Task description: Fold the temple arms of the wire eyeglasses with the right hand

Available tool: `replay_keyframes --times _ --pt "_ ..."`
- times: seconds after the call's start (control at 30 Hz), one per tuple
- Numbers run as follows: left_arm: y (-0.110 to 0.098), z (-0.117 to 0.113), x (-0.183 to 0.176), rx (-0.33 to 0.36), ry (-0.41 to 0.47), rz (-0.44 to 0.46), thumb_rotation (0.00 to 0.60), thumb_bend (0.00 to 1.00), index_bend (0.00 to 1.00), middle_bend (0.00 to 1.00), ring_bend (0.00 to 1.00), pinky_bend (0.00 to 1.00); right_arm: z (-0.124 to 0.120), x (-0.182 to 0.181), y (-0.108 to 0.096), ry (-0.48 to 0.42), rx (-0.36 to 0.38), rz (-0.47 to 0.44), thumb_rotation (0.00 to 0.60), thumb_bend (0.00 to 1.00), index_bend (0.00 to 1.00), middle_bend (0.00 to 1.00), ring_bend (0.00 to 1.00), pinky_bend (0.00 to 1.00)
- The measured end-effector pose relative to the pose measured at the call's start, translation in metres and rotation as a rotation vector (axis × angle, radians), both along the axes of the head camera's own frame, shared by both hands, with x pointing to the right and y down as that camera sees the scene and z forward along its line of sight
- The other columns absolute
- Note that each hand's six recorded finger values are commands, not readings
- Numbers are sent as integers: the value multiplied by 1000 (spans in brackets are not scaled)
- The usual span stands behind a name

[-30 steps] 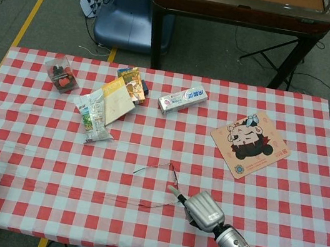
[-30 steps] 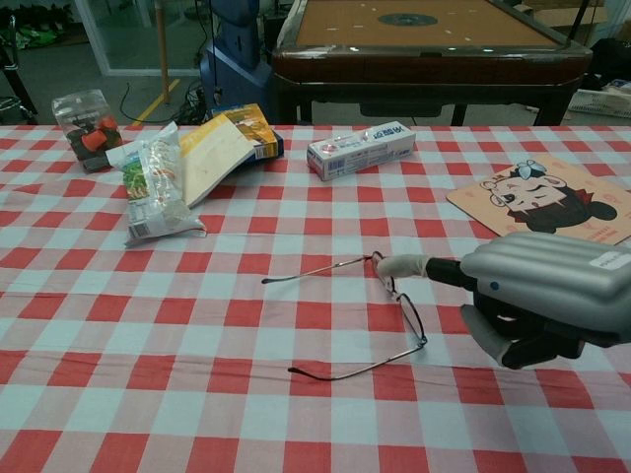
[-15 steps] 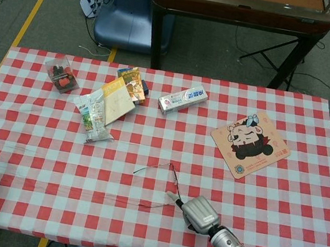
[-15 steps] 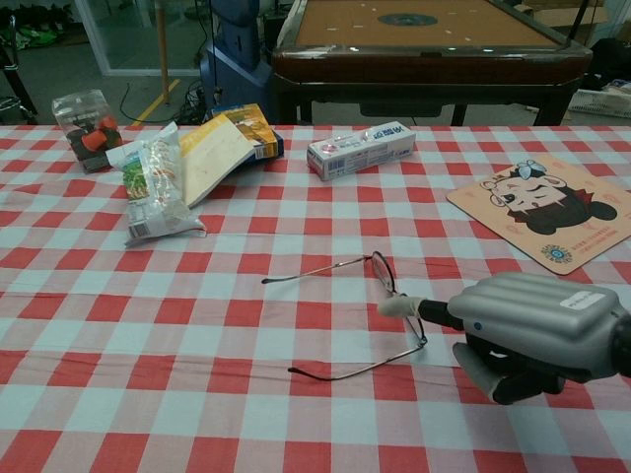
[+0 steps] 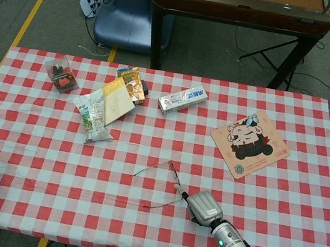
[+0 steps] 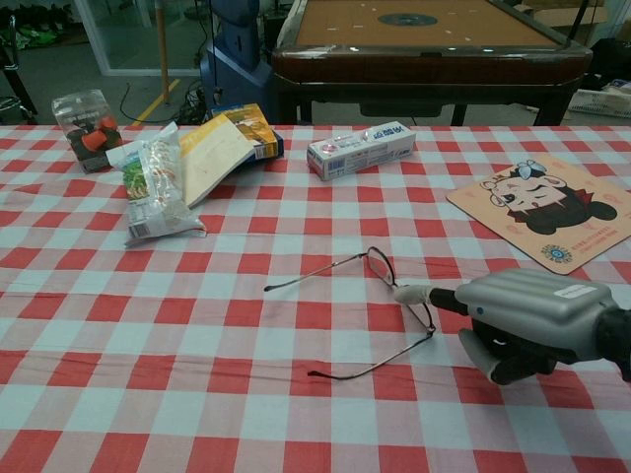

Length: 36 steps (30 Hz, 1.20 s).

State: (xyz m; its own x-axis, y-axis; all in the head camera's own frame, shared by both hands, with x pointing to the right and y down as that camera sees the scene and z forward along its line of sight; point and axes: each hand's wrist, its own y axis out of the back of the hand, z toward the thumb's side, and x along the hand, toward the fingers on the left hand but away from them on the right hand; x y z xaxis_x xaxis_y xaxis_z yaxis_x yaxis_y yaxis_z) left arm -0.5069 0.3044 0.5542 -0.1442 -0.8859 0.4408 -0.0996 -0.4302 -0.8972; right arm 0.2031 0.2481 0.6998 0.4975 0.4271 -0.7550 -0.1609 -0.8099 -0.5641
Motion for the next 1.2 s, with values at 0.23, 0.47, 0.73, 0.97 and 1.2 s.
replay_keyframes --times 0.23,0.47,0.73,0.97,1.2 --pt "1 1 -3 -5 -4 -6 600 164 0 0 0 0 7 13 -6 13 -7 78 600 779 0 1000 1000 1000" --pt "1 1 -3 -6 -6 -6 600 164 0 0 0 0 17 27 -13 30 -10 143 600 779 0 1000 1000 1000" --pt "1 1 -4 -7 -13 -9 600 164 0 0 0 0 27 35 -29 47 -6 186 600 779 0 1000 1000 1000" --pt "2 -1 -6 -7 -20 -15 600 164 0 0 0 0 35 26 -46 47 -1 186 600 779 0 1000 1000 1000" --pt "2 -3 -8 -3 -24 -19 600 164 0 0 0 0 42 -2 -64 32 -2 149 600 780 0 1000 1000 1000"
